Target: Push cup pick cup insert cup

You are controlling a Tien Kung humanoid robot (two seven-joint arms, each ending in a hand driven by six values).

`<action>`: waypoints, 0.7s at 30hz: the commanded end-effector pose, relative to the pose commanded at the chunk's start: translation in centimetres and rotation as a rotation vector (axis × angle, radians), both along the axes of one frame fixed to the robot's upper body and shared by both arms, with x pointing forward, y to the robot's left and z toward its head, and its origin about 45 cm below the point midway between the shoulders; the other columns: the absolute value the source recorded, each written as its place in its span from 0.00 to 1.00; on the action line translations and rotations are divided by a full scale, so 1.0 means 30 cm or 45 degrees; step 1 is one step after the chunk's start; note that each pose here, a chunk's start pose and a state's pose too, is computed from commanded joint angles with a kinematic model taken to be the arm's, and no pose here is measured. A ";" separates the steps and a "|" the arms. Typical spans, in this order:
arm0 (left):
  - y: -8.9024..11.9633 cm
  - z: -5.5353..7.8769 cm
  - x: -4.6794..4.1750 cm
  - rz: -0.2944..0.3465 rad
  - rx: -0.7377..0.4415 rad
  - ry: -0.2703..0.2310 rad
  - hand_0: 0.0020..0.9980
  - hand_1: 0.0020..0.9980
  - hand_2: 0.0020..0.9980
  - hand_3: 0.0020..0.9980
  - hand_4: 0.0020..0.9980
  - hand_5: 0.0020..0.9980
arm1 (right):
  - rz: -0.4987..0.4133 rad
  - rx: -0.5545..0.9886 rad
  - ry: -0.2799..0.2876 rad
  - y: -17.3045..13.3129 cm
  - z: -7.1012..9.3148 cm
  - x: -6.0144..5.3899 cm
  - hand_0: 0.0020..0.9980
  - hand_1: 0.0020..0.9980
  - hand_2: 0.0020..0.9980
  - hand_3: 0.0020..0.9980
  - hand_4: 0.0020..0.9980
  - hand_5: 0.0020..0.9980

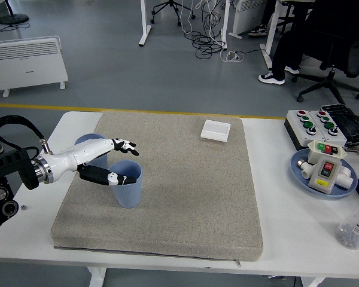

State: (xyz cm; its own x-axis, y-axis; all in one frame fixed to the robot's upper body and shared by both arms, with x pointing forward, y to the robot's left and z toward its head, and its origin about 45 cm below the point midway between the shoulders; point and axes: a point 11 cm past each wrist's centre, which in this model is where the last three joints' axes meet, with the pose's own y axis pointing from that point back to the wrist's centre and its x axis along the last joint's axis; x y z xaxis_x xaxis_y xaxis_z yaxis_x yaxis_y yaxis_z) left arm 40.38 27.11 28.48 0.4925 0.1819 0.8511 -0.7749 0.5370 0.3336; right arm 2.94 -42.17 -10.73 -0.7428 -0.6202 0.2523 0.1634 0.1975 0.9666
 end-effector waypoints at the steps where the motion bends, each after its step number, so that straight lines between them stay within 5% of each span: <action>1: -0.005 -0.005 0.001 -0.005 0.014 0.006 0.88 0.91 1.00 0.93 1.00 0.48 | 0.000 0.000 0.000 0.000 0.000 -0.001 0.68 0.62 0.65 0.61 0.14 0.56; 9: -0.059 -0.016 0.039 -0.039 0.088 0.001 0.89 0.93 1.00 0.98 1.00 0.43 | 0.005 0.001 0.010 0.002 -0.002 -0.011 0.68 0.62 0.65 0.61 0.14 0.56; 21: -0.049 -0.059 0.081 -0.003 0.179 0.057 0.89 0.94 1.00 0.99 1.00 0.41 | 0.015 0.002 0.012 0.002 -0.001 -0.006 0.68 0.62 0.65 0.61 0.14 0.56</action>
